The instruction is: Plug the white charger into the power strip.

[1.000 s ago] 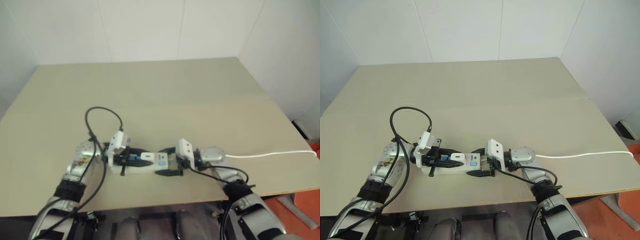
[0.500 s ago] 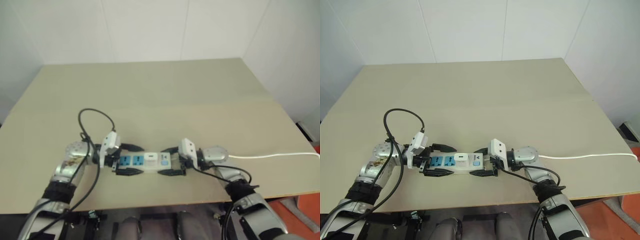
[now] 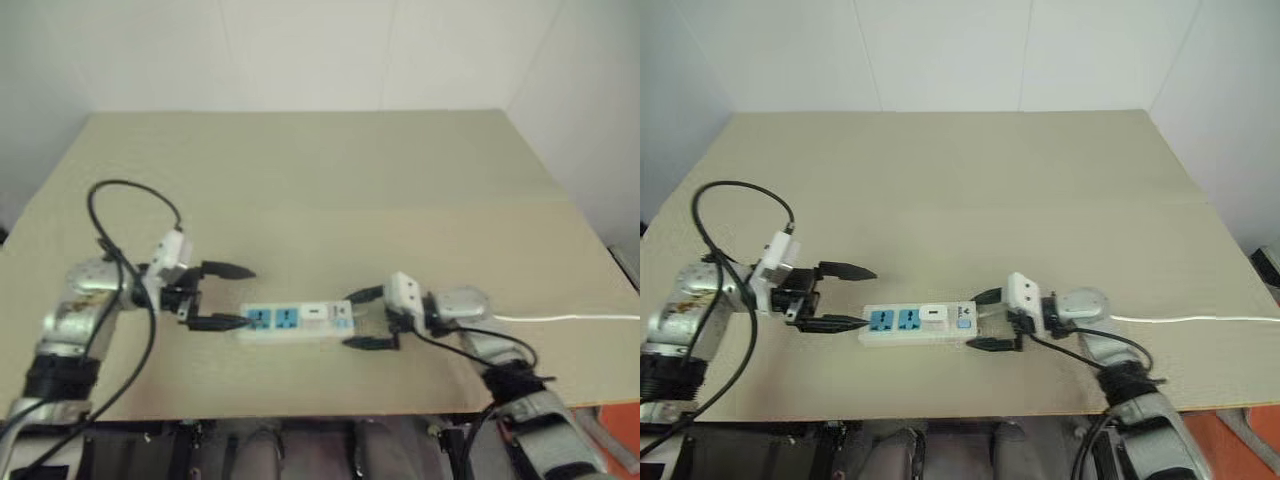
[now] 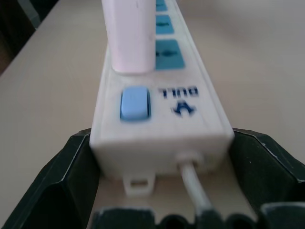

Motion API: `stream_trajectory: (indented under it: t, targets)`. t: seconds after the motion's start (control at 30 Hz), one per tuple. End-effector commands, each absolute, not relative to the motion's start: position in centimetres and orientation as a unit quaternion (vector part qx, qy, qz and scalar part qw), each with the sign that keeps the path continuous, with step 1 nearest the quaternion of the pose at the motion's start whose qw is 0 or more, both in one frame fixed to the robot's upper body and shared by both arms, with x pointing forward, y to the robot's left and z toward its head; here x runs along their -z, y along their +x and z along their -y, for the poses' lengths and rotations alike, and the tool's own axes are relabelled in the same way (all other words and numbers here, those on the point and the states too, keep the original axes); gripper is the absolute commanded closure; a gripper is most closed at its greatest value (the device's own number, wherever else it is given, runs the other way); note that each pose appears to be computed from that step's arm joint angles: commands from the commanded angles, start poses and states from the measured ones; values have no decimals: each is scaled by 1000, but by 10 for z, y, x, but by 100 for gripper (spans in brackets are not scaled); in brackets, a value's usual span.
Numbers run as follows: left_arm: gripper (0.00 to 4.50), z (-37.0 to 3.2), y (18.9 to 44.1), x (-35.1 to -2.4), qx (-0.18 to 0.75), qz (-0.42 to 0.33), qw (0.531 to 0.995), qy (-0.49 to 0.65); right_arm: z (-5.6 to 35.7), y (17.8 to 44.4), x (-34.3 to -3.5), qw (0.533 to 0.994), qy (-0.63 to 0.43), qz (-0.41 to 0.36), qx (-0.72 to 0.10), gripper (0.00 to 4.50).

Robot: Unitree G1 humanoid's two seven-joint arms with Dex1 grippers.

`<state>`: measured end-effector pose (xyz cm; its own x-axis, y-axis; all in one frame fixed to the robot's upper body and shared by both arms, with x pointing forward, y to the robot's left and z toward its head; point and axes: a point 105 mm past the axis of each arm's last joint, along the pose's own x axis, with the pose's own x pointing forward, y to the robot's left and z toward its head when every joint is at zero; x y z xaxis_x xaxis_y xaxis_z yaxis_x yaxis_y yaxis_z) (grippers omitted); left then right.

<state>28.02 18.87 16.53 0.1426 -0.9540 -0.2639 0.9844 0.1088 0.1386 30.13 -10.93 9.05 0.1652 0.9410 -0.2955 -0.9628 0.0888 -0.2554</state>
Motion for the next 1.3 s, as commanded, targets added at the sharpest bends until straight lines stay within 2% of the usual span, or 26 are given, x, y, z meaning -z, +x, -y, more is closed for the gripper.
stream_trajectory:
  t: [0.03, 0.23, 0.37, 0.87, 1.3]
  targets:
    - [0, -198, 271, -182, 646, -37, 743, 171, 135, 298, -127, 757, -212, 13, -618, 5]
    - [0, -234, 247, -183, 604, -75, 766, 207, 191, 283, -152, 797, -231, -4, -559, 5]
    - [0, -252, 232, -187, 581, -99, 777, 220, 213, 271, -153, 806, -238, -29, -541, 5]
    - [0, -268, 204, -179, 548, -147, 792, 225, 232, 262, -158, 824, -237, -40, -514, 5]
    - [0, -265, 210, -176, 549, -140, 792, 230, 236, 261, -160, 828, -242, -41, -504, 5]
